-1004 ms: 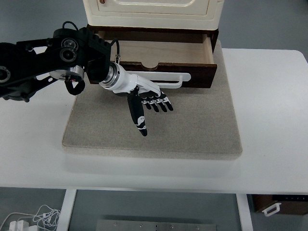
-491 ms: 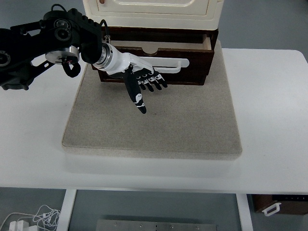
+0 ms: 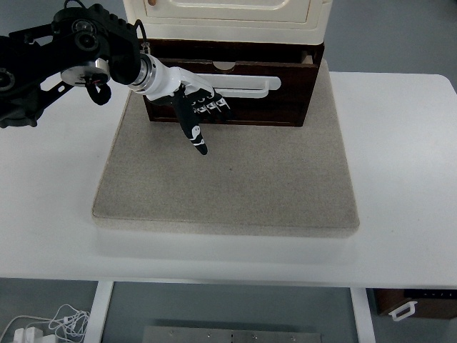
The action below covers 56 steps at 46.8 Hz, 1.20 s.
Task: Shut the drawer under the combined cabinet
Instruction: 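Push the drawer front with the left hand toward the cabinet, then press the drawer fully shut with the left hand, then lift away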
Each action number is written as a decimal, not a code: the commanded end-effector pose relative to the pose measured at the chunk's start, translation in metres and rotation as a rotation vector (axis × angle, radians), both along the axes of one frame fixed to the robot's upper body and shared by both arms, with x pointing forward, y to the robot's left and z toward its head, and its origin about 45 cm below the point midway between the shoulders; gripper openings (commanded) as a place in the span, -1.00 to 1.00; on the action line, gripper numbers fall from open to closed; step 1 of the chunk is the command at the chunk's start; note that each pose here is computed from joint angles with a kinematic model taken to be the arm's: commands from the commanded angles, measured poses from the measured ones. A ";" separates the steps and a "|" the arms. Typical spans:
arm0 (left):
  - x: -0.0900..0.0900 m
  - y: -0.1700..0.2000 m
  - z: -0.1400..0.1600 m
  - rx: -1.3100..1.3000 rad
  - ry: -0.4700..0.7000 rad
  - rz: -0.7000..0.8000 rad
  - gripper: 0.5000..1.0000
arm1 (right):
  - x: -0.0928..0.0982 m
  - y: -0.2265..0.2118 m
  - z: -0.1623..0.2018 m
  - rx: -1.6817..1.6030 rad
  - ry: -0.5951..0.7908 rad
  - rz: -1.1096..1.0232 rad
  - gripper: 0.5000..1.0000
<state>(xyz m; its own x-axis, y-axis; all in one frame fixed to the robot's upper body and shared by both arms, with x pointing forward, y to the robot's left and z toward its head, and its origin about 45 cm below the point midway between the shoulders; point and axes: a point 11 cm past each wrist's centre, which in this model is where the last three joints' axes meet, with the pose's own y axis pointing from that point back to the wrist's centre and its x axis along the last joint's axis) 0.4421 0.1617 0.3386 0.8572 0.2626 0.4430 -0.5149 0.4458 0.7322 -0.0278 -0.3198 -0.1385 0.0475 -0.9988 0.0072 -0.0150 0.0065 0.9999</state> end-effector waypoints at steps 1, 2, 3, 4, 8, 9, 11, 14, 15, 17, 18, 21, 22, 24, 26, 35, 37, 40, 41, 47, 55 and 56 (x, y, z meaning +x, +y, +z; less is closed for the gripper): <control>0.003 0.003 0.001 0.000 -0.004 0.014 0.99 | 0.000 0.000 0.000 0.000 0.000 0.000 0.81; 0.004 0.004 0.001 -0.001 -0.003 0.017 0.99 | 0.000 0.000 0.000 0.000 0.000 0.000 0.81; 0.004 0.005 0.001 -0.001 -0.003 0.022 0.99 | 0.000 0.000 0.000 0.000 0.000 0.000 0.81; 0.005 0.006 0.001 -0.001 -0.003 0.026 0.99 | 0.000 0.000 0.000 0.000 0.000 0.000 0.81; 0.008 0.009 0.000 0.001 -0.002 0.042 0.98 | 0.000 0.000 0.000 0.000 0.000 0.000 0.81; 0.008 0.007 -0.001 0.000 -0.001 0.041 0.98 | 0.000 0.000 0.000 0.000 0.000 0.000 0.81; 0.010 0.007 -0.003 0.001 0.002 0.044 0.98 | 0.000 0.000 0.000 0.000 0.000 0.000 0.81; 0.013 0.008 -0.003 0.008 -0.007 0.055 0.98 | 0.000 0.000 0.000 0.000 0.000 0.000 0.81; 0.014 0.009 -0.002 0.008 -0.011 0.060 0.98 | 0.000 0.000 0.000 0.000 0.000 0.000 0.81; 0.017 0.012 0.000 0.006 -0.019 0.072 0.98 | 0.000 0.000 0.000 0.000 0.000 0.000 0.81; 0.018 0.011 0.001 0.004 -0.023 0.074 0.98 | 0.000 0.000 0.000 0.000 0.000 0.000 0.81; 0.021 0.011 0.001 0.002 -0.026 0.082 0.98 | 0.000 0.000 0.000 0.000 0.000 0.000 0.81; 0.022 0.012 0.001 0.004 -0.026 0.084 0.98 | 0.000 0.000 0.000 0.000 0.000 0.000 0.81; 0.023 0.013 0.001 0.002 -0.028 0.091 0.97 | 0.000 0.000 0.000 0.000 0.000 0.000 0.81; 0.023 0.013 0.001 0.002 -0.027 0.093 0.97 | 0.000 0.000 0.000 0.000 0.000 0.000 0.81; 0.023 0.012 0.001 0.002 -0.027 0.092 0.98 | 0.000 0.000 0.000 0.000 0.000 0.000 0.81; 0.023 0.012 0.001 0.001 -0.025 0.089 0.98 | 0.000 0.000 0.000 0.000 0.000 0.001 0.81; 0.022 0.010 0.002 -0.002 -0.024 0.081 0.99 | 0.000 0.000 0.000 0.000 0.000 0.000 0.81; 0.022 0.010 0.003 -0.005 -0.025 0.081 0.99 | 0.000 0.000 0.000 0.000 0.000 0.000 0.81; 0.021 0.007 0.005 -0.018 -0.024 0.069 0.99 | 0.000 0.000 0.000 0.000 0.000 0.000 0.81; 0.010 -0.008 0.010 -0.069 -0.008 -0.026 0.99 | 0.000 0.000 0.000 0.000 0.000 0.000 0.81; 0.009 -0.010 0.013 -0.083 -0.009 -0.039 0.99 | 0.000 0.000 0.000 0.000 0.000 0.000 0.81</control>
